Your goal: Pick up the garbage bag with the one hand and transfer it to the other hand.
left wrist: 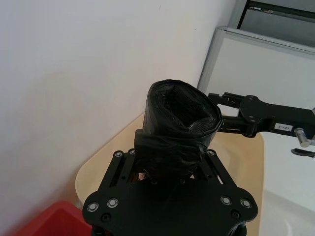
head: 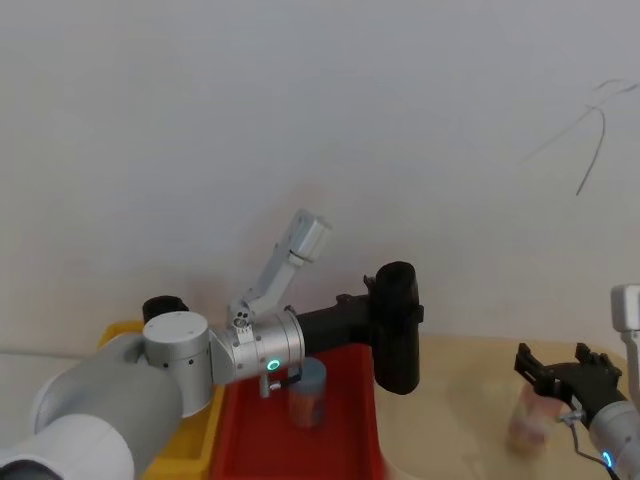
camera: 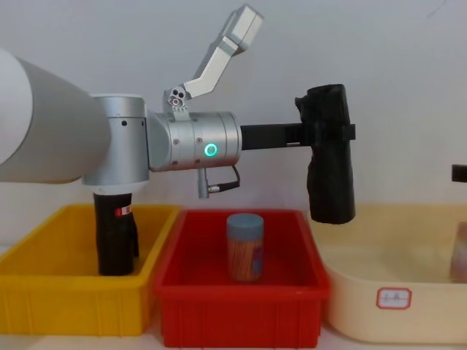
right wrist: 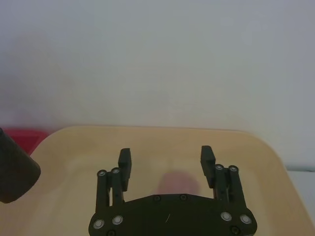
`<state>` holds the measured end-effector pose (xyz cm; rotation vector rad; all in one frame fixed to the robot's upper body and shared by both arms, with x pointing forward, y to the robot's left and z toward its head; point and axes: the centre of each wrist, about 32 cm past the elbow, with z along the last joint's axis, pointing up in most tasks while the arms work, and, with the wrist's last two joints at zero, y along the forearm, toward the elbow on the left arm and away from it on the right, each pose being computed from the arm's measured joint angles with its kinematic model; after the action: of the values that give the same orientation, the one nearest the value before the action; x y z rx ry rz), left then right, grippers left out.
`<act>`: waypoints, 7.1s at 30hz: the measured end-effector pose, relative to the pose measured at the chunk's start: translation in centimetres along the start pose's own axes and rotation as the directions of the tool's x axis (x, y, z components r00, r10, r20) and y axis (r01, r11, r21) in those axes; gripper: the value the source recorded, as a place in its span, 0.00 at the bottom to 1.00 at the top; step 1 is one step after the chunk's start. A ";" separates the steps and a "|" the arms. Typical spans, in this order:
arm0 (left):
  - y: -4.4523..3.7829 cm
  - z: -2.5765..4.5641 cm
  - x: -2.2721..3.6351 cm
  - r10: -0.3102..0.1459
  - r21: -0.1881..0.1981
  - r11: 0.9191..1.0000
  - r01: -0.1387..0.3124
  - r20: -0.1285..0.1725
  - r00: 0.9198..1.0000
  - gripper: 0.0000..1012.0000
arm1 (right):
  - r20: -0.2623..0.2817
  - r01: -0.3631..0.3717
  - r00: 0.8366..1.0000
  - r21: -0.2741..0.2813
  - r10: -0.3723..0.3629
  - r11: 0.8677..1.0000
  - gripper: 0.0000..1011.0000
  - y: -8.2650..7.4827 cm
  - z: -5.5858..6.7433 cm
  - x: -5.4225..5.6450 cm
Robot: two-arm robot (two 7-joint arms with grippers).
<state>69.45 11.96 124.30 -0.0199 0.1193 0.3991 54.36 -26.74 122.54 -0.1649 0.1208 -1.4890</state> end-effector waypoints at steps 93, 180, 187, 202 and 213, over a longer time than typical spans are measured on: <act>-0.40 0.08 -0.09 -0.008 0.010 1.000 0.008 0.005 1.000 0.40 | 0.100 -0.472 0.874 -0.051 0.475 0.880 0.99 3.7 0.4 -4.0; -0.40 0.08 -0.09 -0.008 0.010 1.000 0.008 0.005 1.000 0.97 | 0.076 -0.467 0.881 -0.009 0.466 0.884 0.56 6.9 0.0 -5.8; -0.40 0.08 -0.09 -0.008 0.010 1.000 0.008 0.005 1.000 0.99 | 0.068 -0.422 0.905 0.002 0.421 0.907 0.56 7.0 0.1 -5.4; -0.40 0.08 -0.09 -0.008 0.010 1.000 0.008 0.005 1.000 0.99 | 0.025 -0.245 0.969 0.008 0.244 0.970 0.56 7.1 0.6 -2.9; -0.40 0.08 -0.09 -0.008 0.010 1.000 0.008 0.005 1.000 0.99 | 0.000 -0.115 0.993 0.050 0.116 0.992 0.56 3.4 1.2 -0.6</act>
<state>69.53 11.56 124.39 -0.0094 0.1161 0.3901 57.84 -25.82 123.05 -0.1131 0.0940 -1.3756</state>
